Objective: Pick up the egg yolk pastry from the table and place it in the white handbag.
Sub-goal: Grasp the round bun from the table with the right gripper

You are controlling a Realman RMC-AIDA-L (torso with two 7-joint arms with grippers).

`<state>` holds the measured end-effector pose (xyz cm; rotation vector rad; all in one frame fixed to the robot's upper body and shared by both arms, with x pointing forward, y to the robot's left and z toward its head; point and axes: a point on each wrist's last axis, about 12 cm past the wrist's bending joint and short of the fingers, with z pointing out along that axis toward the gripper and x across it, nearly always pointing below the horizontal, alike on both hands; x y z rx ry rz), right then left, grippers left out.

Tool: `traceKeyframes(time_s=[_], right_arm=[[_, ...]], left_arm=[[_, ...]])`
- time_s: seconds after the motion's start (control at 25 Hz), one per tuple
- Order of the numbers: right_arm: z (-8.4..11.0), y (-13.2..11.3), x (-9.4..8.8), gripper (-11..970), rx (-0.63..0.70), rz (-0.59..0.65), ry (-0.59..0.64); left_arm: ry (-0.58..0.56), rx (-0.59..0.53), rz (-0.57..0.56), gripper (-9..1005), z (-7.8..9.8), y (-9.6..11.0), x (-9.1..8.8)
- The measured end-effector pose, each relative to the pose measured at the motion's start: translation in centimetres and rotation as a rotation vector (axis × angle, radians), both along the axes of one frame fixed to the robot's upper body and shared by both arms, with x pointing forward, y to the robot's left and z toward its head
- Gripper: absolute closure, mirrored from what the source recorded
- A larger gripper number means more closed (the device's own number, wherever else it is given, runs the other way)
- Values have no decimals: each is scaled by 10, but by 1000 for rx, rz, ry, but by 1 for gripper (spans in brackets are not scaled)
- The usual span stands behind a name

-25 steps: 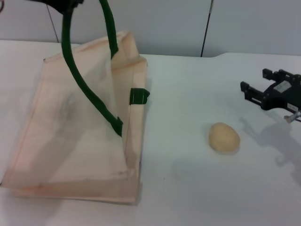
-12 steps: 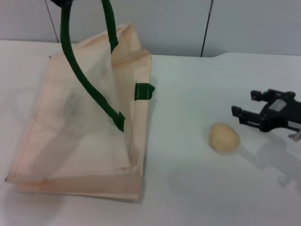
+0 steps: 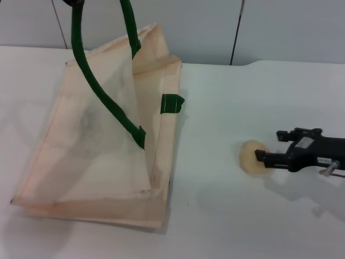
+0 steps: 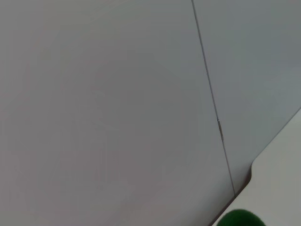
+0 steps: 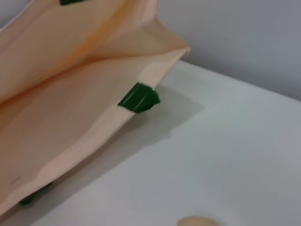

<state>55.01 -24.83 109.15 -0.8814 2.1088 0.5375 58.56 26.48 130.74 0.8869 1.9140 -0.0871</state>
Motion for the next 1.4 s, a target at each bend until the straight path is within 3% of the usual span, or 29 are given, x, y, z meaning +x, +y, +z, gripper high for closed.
traceKeyframes(time_s=[0.28,0.68,1.4], right_arm=[[-1,18,3,147,47,71,45],[-11,23,11,142,55,87,85],[-3,7,19,135,69,55,65]], left_arm=[[0,0,-1,873,0,0,0],[-1,-4,-1,873,0,-1,1],[6,1,8,874,0,2,0]])
